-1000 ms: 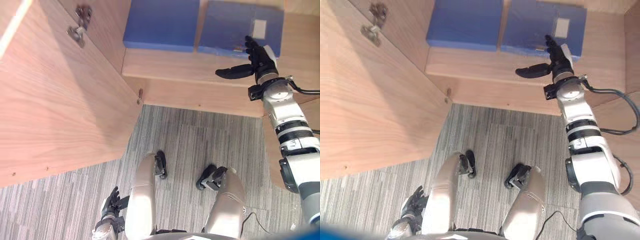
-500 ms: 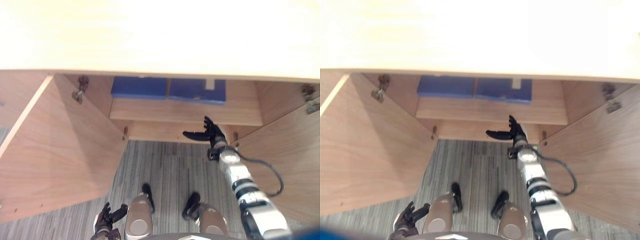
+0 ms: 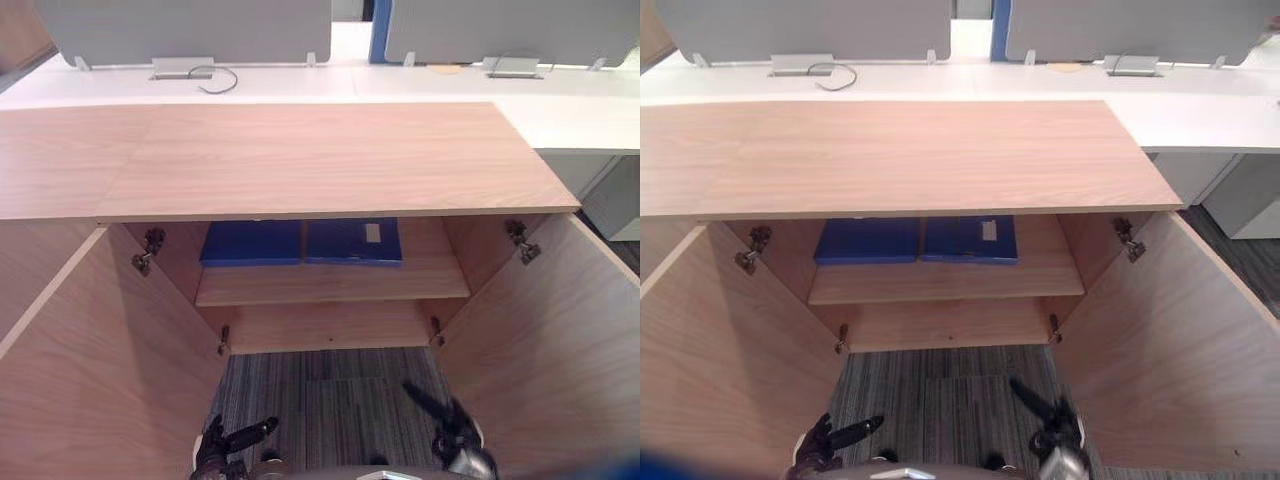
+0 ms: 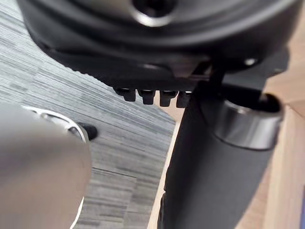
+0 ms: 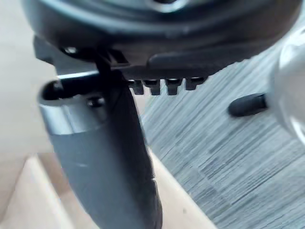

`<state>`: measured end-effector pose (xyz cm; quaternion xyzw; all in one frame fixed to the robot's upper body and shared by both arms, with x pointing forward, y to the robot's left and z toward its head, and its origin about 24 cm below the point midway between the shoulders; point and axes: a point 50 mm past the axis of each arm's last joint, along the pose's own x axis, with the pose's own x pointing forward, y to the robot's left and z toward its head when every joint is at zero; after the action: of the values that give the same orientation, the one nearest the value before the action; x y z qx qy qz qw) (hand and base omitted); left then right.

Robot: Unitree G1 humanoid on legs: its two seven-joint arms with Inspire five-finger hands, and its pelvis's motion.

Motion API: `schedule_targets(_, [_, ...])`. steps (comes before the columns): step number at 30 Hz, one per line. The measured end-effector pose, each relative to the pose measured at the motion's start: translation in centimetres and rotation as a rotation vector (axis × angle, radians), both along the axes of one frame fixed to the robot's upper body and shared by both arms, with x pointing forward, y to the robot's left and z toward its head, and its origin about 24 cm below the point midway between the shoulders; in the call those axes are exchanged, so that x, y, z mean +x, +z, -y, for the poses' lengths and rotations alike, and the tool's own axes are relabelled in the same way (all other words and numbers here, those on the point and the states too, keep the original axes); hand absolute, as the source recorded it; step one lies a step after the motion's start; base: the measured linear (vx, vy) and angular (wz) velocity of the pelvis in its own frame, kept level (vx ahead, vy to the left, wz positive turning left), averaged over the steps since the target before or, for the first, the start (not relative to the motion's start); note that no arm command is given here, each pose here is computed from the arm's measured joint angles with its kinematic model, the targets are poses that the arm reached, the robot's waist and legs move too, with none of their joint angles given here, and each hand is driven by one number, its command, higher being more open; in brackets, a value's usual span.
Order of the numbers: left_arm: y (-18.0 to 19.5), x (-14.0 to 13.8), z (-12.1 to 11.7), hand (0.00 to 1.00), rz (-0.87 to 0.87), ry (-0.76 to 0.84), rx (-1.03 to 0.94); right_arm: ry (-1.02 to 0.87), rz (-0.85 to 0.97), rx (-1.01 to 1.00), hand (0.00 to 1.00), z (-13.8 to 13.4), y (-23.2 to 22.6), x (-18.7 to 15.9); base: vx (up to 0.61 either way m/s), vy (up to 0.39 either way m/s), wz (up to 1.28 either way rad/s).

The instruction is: Walk over to the cabinet, pick up the folder, carry it to the office cabinet, place the folder inside the office cabinet, then close the office cabinet door

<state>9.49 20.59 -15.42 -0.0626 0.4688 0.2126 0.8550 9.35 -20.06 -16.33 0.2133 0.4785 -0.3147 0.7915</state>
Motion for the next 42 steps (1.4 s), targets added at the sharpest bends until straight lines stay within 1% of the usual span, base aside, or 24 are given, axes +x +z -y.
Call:
schedule_targets(1, [-0.2,-0.1,0.8,1.00,-0.006,-0.007,-0.018,-0.047,-0.041,-0.009,1.00,0.9,-0.2,-0.9,-0.15,0.135,-1.11])
schedule_targets(2, [-0.2,0.0,1.0,1.00,-0.009,-0.016,-0.023,-0.076,-0.058,-0.007,1.00,1.1,-0.3,-1.4,-0.19,0.177,-0.84])
schedule_targets(3, [-0.3,0.2,1.4,1.00,-0.015,-0.047,-0.029,-0.137,-0.093,-0.001,1.00,1.4,-0.5,-2.5,-0.15,0.152,-0.72])
schedule_targets(4, [-0.3,0.2,1.3,1.00,-0.023,-0.067,-0.022,-0.194,-0.127,0.008,1.00,1.3,-0.7,-3.6,-0.14,0.140,-0.79])
schedule_targets(6, [-0.4,0.2,1.1,1.00,-0.030,-0.066,-0.017,-0.285,-0.140,0.040,1.00,0.9,-0.9,-4.4,-0.09,0.114,-0.86])
schedule_targets(7, [-0.5,-0.1,1.0,1.00,-0.043,-0.067,-0.017,-0.392,-0.146,0.073,1.00,0.6,-1.0,-5.3,-0.07,0.119,-0.84])
schedule_targets(8, [-0.5,-0.1,0.9,1.00,-0.048,-0.064,-0.019,-0.432,-0.147,0.083,1.00,0.6,-1.1,-5.7,-0.04,0.089,-0.89])
schedule_targets(12, [-1.0,-1.1,1.4,1.00,-0.081,0.010,-0.068,-0.751,-0.087,0.134,1.00,1.3,-1.0,-7.4,0.03,0.070,-0.76])
schedule_targets(14, [-1.1,-1.5,1.4,1.00,-0.092,0.038,-0.084,-0.792,-0.050,0.139,1.00,1.5,-0.8,-6.7,0.02,0.052,-0.55])
schedule_targets(17, [-1.2,-1.8,1.2,1.00,-0.087,0.110,-0.099,-0.758,0.063,0.111,1.00,2.3,0.2,-3.8,-0.02,0.039,-0.65])
schedule_targets(18, [-1.1,-1.9,1.1,1.00,-0.082,0.132,-0.098,-0.725,0.156,0.074,1.00,3.1,1.3,-1.6,-0.01,0.058,-0.76])
schedule_targets(20, [-1.1,-2.2,0.9,1.00,-0.090,0.136,-0.089,-0.656,0.235,-0.009,1.00,4.0,2.8,0.5,0.06,-0.017,-0.51])
schedule_targets(22, [-1.1,-2.2,0.5,1.00,-0.088,0.130,-0.077,-0.622,0.320,-0.097,1.00,5.3,4.4,1.8,0.12,-0.186,-0.16])
schedule_targets(24, [-1.2,-2.4,1.0,1.00,-0.097,0.131,-0.093,-0.597,0.360,-0.169,1.00,7.0,5.4,2.5,0.09,-0.182,-0.16])
schedule_targets(26, [-1.2,-2.5,1.3,1.00,-0.101,0.105,-0.098,-0.513,0.373,-0.233,1.00,7.8,6.2,3.8,0.03,-0.114,-0.38])
schedule_targets(30, [-1.2,-2.1,1.2,1.00,-0.097,0.060,-0.094,-0.414,0.348,-0.263,1.00,7.2,6.2,4.9,0.01,-0.076,-0.33])
schedule_targets(34, [-1.2,-2.1,1.3,1.00,-0.100,0.045,-0.095,-0.335,0.293,-0.267,1.00,6.7,5.6,4.7,0.02,-0.013,-0.11])
schedule_targets(36, [-1.1,-1.9,1.6,1.00,-0.089,0.013,-0.093,-0.209,0.289,-0.290,1.00,5.9,5.7,5.6,0.00,0.012,-0.02])
schedule_targets(39, [-0.9,-1.7,1.7,1.00,-0.070,-0.013,-0.086,-0.070,0.301,-0.305,1.00,4.9,6.1,6.9,-0.05,0.007,0.04])
schedule_targets(42, [-0.8,-1.7,1.4,1.00,-0.066,-0.021,-0.084,0.008,0.342,-0.329,1.00,4.9,7.0,8.6,-0.11,0.012,0.07])
